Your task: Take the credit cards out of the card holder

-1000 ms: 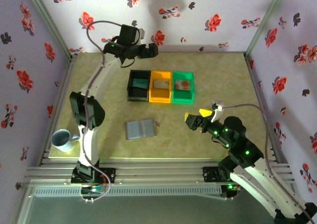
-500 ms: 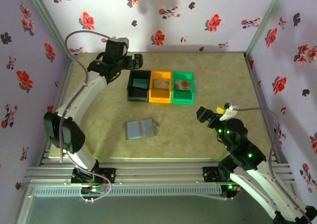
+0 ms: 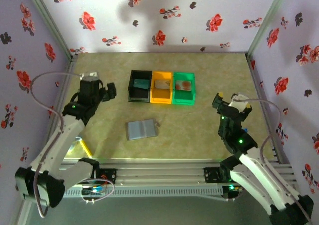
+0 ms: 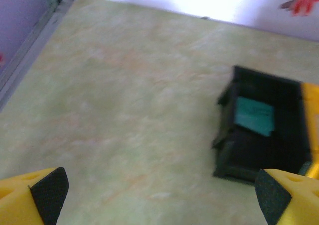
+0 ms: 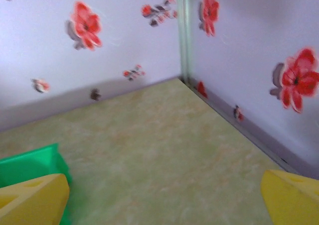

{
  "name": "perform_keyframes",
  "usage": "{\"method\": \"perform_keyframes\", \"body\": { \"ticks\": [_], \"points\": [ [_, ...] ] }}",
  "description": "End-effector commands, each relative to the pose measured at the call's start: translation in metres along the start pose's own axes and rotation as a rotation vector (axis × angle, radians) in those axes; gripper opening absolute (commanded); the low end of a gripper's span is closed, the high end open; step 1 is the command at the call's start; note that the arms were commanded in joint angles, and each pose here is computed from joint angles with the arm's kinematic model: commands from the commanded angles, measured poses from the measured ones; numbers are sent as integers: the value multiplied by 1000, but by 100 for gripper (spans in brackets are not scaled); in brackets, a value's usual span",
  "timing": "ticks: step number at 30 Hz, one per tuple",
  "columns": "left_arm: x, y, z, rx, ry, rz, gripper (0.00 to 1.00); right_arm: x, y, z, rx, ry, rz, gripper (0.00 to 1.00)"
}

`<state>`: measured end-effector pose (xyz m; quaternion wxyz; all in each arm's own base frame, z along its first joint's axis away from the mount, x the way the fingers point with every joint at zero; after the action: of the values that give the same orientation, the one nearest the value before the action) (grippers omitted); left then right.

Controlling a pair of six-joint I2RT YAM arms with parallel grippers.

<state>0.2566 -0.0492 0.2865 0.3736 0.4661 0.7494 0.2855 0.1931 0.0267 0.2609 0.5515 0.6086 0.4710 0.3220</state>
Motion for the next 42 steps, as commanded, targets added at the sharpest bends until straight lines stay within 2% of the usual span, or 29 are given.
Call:
{"method": "perform_keyframes", "body": {
  "ticks": [1,4,8,11,16,20,25,30,35,42],
  "points": [
    [26,-6,7,-50,81,-104,100,-7,-3,26,6,-103,-22,99],
    [43,-24,18,-34,125,-78,100,-8,-17,43,10,-184,-63,99],
    [62,-37,27,-85,171,-115,100,-1,-32,58,17,-209,-167,99],
    [67,-44,34,-91,187,-40,100,1,-47,70,35,-228,-184,99],
    [76,-52,42,-97,219,-67,100,3,-57,79,44,-163,-209,99],
    [80,-60,50,-98,222,-17,100,-5,-70,91,85,-175,-187,99],
    [86,-56,55,-113,219,-36,100,4,-81,101,82,-88,-210,99],
    [94,-55,62,-152,234,-19,100,4,-91,109,91,-93,-210,99],
    [101,-58,73,-161,248,-27,100,4,-92,114,101,-82,-215,99],
    [103,-63,86,-233,207,-12,100,8,-93,113,97,-16,-227,99]
  ]
}}
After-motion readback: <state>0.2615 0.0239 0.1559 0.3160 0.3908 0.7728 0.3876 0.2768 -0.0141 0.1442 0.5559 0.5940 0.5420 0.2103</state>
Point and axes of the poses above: each hand's point on the last joint's axis, 136 mm out from that joint toward the fingers, its own z axis out along the fingers, its own x axis along the line the jaws close on, y = z × x, the point moved 9 cm from there along -z, back along the fingers, and after that the axes turned 13 degrees about -z, right-handed, at the moved point
